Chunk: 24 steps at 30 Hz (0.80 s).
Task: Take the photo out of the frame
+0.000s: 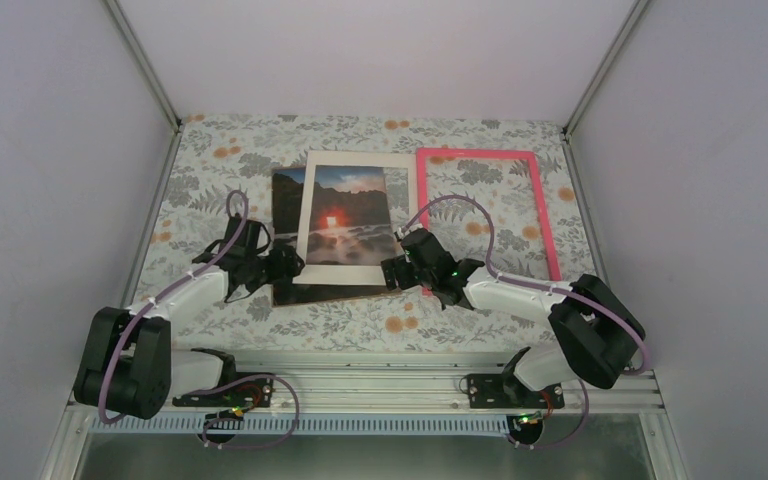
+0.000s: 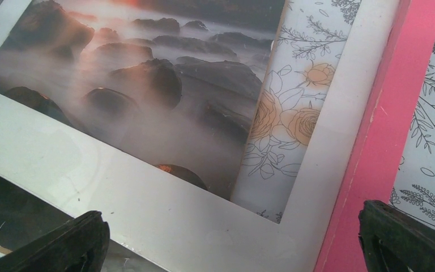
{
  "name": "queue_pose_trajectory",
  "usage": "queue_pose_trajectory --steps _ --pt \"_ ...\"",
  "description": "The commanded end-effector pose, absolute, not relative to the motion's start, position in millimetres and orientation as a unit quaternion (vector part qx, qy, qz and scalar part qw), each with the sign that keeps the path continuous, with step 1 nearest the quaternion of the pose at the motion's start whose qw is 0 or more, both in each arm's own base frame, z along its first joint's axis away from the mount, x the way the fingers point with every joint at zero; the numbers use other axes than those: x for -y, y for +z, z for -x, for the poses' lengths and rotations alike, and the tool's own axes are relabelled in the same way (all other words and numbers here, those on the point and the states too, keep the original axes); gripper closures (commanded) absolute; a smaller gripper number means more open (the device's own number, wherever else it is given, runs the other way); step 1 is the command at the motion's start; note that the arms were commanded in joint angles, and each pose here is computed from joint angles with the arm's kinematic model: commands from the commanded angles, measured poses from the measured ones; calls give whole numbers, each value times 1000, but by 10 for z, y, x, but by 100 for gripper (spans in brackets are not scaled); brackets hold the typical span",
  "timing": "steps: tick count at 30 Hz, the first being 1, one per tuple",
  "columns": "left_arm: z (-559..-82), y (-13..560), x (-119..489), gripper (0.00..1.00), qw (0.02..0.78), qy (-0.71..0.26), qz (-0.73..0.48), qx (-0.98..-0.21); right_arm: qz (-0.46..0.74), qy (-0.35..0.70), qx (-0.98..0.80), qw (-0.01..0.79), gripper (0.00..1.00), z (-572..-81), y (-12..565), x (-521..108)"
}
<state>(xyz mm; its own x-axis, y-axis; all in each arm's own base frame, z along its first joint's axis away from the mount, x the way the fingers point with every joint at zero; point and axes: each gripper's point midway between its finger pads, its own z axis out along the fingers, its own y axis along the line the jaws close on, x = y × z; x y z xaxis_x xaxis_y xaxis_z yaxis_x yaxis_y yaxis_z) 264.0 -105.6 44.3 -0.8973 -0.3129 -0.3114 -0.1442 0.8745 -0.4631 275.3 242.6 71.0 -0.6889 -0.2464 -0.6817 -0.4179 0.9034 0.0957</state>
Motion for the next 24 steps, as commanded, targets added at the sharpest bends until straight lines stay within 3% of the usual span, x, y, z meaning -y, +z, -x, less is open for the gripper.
queue_pose_trajectory --steps 1,24 --pt "-2723 603 1089 7 211 -225 119 -944 177 122 -909 357 0 -2770 693 -2391" --pt "-2676 598 1102 7 221 -262 136 -929 168 118 -910 361 0 -2757 721 -2332"
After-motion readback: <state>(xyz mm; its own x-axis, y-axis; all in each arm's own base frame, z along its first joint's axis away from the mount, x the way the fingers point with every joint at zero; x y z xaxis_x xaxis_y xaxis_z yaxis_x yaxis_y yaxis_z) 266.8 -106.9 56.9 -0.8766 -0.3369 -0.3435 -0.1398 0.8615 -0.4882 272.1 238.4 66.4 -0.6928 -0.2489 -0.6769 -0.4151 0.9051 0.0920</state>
